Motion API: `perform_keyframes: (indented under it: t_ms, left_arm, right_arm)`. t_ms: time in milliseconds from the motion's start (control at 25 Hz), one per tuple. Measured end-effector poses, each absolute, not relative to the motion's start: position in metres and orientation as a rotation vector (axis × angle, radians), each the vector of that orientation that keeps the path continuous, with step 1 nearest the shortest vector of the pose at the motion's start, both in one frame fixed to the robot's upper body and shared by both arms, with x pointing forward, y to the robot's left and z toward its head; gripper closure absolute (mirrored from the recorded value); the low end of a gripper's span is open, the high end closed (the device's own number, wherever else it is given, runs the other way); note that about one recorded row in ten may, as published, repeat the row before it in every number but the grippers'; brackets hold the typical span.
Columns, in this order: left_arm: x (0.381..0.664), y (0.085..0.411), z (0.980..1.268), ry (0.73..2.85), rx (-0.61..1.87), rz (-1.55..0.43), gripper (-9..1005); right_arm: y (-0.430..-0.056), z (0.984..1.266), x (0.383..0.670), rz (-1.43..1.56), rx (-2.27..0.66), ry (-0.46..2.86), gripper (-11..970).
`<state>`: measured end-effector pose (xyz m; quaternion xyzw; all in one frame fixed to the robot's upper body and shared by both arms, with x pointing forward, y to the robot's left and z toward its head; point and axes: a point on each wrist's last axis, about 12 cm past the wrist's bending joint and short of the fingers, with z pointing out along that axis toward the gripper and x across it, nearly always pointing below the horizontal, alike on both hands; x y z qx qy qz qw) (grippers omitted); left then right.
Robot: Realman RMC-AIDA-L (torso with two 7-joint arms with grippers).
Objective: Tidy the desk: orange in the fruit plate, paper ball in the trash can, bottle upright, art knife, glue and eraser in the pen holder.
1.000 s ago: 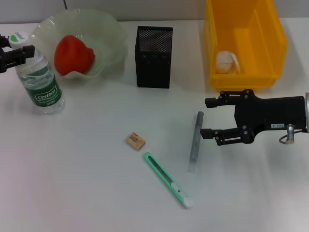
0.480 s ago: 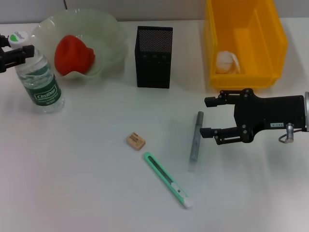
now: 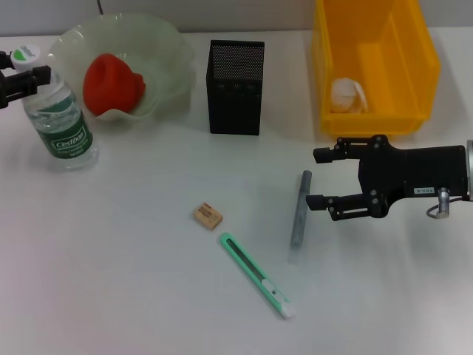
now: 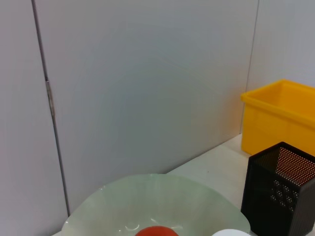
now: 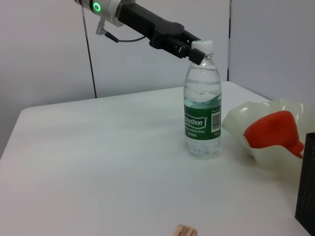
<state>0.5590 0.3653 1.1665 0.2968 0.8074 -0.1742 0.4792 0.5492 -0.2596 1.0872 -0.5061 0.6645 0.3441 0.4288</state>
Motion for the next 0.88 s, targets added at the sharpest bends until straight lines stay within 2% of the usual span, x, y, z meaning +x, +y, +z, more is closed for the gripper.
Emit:
perform_keyframes:
  t_ms: [480,640,880]
  left_arm:
    - [0.5597,0.3651,1.1655,1.969,0.707,-0.418,493]
    - [0.5595,0.3643,1.1659,1.964,0.708,-0.427,361]
    - [0.5593,0.3641,1.1693,1.937,0.683,-0.451,294]
  right_arm:
    - [-0.2596,1.0872,0.5493,0.858,-1.262,1.659,171]
    - [-0.2596,1.0872,0.5494,0.857,-1.262,1.659,171]
    - [-0.2597,1.0872,0.5494,0.857,-1.262,1.659,171]
